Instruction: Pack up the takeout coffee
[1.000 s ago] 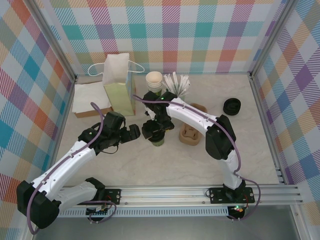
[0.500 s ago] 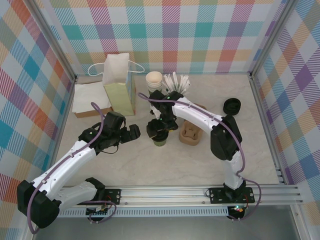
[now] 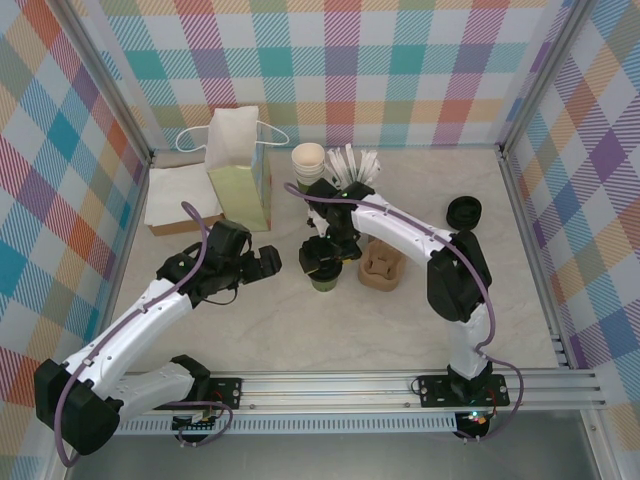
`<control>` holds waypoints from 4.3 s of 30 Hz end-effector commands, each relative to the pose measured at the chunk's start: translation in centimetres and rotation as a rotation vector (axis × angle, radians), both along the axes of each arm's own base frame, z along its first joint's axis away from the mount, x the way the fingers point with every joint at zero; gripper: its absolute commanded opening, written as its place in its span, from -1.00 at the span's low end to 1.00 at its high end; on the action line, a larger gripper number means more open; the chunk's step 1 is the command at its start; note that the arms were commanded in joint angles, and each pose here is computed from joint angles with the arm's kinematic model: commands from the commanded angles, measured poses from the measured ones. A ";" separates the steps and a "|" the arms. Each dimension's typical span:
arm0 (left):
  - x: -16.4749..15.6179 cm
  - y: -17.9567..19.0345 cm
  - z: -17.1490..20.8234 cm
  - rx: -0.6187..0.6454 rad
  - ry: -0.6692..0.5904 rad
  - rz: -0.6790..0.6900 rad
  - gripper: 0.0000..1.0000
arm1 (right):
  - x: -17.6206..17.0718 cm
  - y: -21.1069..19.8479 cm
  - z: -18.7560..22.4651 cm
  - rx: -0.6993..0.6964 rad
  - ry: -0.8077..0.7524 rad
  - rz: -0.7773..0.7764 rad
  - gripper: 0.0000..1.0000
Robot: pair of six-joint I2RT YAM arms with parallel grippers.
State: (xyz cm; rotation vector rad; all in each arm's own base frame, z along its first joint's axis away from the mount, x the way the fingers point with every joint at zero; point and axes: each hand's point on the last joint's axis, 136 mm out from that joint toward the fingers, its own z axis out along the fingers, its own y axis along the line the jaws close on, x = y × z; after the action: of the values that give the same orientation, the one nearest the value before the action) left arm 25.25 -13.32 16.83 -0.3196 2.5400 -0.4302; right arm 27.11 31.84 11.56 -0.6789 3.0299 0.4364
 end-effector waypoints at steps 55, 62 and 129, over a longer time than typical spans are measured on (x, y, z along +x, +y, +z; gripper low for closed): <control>1.0 0.1 1.5 -0.020 -0.045 0.029 1.00 | -9.0 -16.4 3.9 -0.024 0.047 -0.304 0.64; 1.2 -0.1 1.6 -0.013 -0.041 0.022 1.00 | -5.8 -22.1 4.3 -0.009 -0.005 -0.471 0.64; 7.6 7.0 15.8 0.040 -0.236 0.079 1.00 | 3.5 -28.3 15.4 0.280 -0.540 -0.703 0.99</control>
State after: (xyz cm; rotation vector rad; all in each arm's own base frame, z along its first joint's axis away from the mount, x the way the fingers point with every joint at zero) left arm 32.35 -7.31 31.27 -0.3858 2.2939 -0.3870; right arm 30.68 2.61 25.94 0.2475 2.4744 0.4274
